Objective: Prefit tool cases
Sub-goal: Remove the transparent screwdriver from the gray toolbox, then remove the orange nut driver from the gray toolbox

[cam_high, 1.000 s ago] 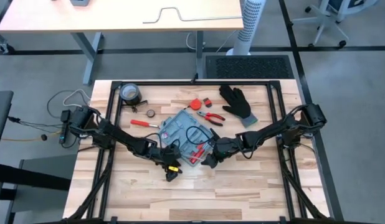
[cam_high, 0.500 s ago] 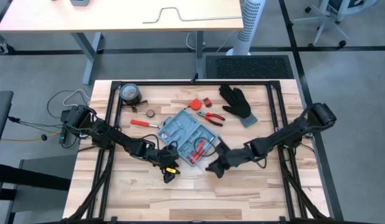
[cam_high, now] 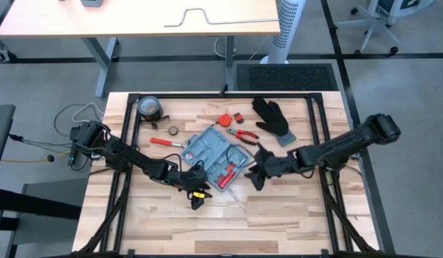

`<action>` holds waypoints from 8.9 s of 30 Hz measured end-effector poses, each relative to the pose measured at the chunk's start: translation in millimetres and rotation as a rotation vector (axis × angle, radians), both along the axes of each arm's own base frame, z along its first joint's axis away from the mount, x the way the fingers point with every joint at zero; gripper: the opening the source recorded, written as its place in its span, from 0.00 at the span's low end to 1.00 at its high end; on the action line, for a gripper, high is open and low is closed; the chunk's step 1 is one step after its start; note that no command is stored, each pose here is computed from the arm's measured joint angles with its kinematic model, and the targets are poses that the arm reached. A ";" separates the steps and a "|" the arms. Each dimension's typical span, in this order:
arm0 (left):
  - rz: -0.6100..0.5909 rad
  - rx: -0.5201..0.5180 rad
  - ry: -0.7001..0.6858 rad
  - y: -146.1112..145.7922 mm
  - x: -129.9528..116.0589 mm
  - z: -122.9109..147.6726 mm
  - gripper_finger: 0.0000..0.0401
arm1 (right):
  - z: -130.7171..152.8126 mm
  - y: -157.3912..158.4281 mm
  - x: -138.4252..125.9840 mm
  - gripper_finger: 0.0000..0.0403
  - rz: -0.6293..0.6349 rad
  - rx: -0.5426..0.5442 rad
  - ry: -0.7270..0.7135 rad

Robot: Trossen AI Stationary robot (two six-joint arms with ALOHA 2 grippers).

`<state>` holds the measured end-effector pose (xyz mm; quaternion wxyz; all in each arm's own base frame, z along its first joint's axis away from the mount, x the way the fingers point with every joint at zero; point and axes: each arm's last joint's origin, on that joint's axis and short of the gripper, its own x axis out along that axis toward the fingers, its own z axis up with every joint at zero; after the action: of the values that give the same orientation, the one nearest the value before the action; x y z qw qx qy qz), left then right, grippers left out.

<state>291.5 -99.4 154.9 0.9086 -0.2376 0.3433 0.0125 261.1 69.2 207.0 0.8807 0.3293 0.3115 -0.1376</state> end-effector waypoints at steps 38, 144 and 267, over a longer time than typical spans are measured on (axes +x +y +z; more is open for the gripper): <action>-0.066 0.277 0.198 13.0 -13.1 -14.6 0.42 | -102.8 66.2 77.6 0.10 -0.212 -0.046 0.462; -0.036 0.476 0.349 57.3 -13.0 -25.8 0.42 | -81.9 -13.9 63.5 0.00 -0.237 0.177 0.172; 0.113 0.125 0.011 -37.5 -53.3 30.8 0.29 | -62.8 54.8 68.7 0.46 0.430 0.410 0.042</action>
<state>238.2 -136.9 185.7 0.9177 -0.1992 0.3328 0.0863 329.8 124.0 144.2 0.7982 0.4238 0.4134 0.1111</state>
